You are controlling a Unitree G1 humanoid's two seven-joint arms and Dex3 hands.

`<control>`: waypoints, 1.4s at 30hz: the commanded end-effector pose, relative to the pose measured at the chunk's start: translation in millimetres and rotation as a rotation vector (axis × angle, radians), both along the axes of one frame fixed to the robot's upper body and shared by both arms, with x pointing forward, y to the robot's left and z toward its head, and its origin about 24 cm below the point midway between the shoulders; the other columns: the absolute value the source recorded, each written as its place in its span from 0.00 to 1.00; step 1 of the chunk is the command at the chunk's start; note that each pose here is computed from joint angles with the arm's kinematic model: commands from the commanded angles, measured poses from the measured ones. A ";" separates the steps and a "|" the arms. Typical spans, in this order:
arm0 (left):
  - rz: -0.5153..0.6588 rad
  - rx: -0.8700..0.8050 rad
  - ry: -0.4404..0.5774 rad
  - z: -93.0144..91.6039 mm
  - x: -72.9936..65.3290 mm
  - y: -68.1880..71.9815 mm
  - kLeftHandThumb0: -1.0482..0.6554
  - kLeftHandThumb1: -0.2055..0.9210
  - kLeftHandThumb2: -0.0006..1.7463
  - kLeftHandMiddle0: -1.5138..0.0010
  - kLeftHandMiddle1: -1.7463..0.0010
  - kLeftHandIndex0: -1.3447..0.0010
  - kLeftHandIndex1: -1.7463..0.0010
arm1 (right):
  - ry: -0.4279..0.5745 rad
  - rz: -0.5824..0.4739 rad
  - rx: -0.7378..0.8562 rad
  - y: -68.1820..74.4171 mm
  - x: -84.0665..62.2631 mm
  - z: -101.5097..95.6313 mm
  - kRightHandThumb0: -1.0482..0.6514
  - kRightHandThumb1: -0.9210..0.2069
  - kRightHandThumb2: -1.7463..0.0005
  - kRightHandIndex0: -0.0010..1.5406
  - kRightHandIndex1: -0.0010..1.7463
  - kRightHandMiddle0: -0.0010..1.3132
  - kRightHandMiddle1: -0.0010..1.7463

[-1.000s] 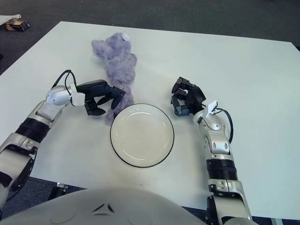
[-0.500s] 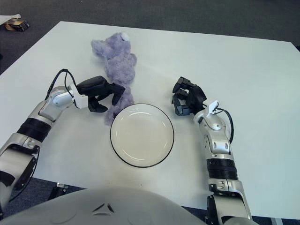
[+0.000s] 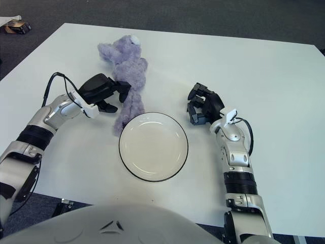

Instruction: Put the doll into the plate.

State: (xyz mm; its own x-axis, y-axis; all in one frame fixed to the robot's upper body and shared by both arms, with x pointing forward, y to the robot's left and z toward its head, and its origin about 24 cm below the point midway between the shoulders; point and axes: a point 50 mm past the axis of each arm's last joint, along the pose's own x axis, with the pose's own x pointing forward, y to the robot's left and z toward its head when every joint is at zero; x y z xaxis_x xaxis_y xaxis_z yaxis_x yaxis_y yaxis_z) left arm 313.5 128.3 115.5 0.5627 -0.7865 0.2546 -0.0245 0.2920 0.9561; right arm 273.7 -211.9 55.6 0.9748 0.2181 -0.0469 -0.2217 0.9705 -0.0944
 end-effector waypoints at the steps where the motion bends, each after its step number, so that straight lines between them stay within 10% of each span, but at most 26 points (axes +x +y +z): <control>1: 0.051 -0.006 -0.160 17.6 11.2 9.6 0.33 0.46 0.76 0.25 0.00 0.54 0.00 | 0.216 -0.034 -0.035 -8.9 -18.2 -41.6 0.61 0.64 0.17 0.38 1.00 0.44 1.00; 12: 0.107 -0.018 -0.314 31.5 24.7 23.7 0.36 0.61 0.63 0.44 0.00 0.64 0.00 | 0.221 -0.026 -0.037 -7.4 -18.9 -43.6 0.61 0.63 0.17 0.38 1.00 0.43 1.00; 21: 0.109 0.008 -0.383 36.8 27.9 28.6 0.60 0.78 0.49 0.76 0.06 0.82 0.00 | 0.227 -0.025 -0.028 -6.4 -18.9 -43.8 0.61 0.62 0.18 0.37 1.00 0.43 1.00; 31: 0.131 0.078 -0.552 35.4 33.9 39.3 0.45 0.99 0.30 0.97 0.15 0.87 0.00 | 0.227 -0.024 -0.033 -6.3 -18.5 -44.3 0.61 0.62 0.18 0.37 1.00 0.42 1.00; 35: 0.142 0.098 -0.593 34.3 36.7 42.5 0.37 0.71 0.54 0.99 0.26 0.97 0.20 | 0.230 -0.023 -0.035 -6.2 -17.7 -44.5 0.61 0.62 0.18 0.37 1.00 0.42 1.00; 42: 0.141 0.102 -0.639 33.0 40.1 44.2 0.30 0.60 0.57 1.00 0.44 1.00 0.35 | 0.230 -0.020 -0.042 -6.3 -17.4 -44.1 0.61 0.61 0.18 0.37 1.00 0.42 1.00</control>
